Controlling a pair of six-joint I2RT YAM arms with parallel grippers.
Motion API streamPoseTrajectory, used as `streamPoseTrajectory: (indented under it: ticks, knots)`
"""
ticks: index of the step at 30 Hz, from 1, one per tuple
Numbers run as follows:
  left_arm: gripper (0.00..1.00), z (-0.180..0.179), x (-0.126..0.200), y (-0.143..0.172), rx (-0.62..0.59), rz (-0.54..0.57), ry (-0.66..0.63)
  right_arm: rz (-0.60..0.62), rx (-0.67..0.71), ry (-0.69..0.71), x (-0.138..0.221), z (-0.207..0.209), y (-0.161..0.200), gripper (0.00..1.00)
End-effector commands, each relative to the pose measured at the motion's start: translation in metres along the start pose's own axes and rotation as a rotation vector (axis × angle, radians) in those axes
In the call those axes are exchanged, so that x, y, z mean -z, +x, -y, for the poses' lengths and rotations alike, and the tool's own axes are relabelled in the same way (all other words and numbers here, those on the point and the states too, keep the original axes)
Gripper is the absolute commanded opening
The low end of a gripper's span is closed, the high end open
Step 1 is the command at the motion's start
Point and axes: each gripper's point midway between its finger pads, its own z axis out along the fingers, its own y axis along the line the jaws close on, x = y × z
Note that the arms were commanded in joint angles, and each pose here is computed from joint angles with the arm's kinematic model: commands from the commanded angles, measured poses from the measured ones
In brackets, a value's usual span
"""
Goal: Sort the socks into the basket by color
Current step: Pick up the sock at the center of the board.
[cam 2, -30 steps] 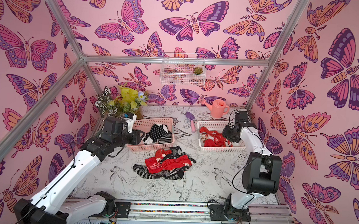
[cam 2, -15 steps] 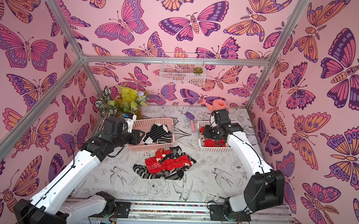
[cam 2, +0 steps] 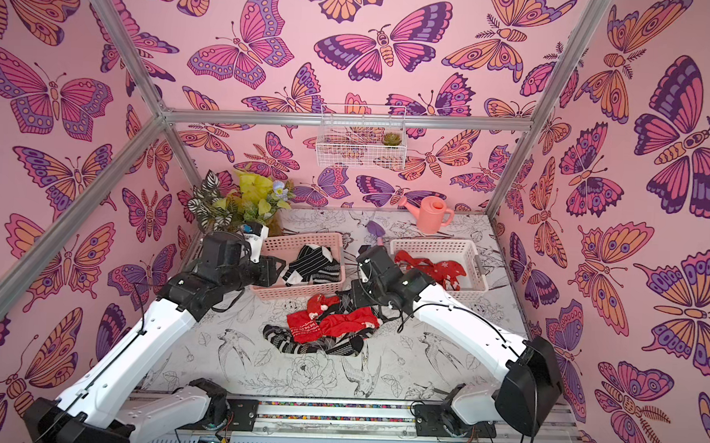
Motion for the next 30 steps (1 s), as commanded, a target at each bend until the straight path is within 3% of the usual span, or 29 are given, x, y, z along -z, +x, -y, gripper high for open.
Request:
streamPoseTrajectory:
  ticks: [1,13,30]
  knots:
    - [0.44,-0.004,0.002,0.002,-0.006,0.01,-0.009,0.074,-0.075,0.019,-0.011,-0.013,-0.001,0.33]
    - [0.44,-0.004,0.003,0.002,-0.006,0.012,-0.009,0.006,-0.13,-0.016,-0.073,-0.046,0.032,0.37]
    - [0.44,-0.003,0.004,0.001,-0.009,0.014,-0.007,-0.056,-0.117,-0.044,-0.109,-0.062,0.036,0.44]
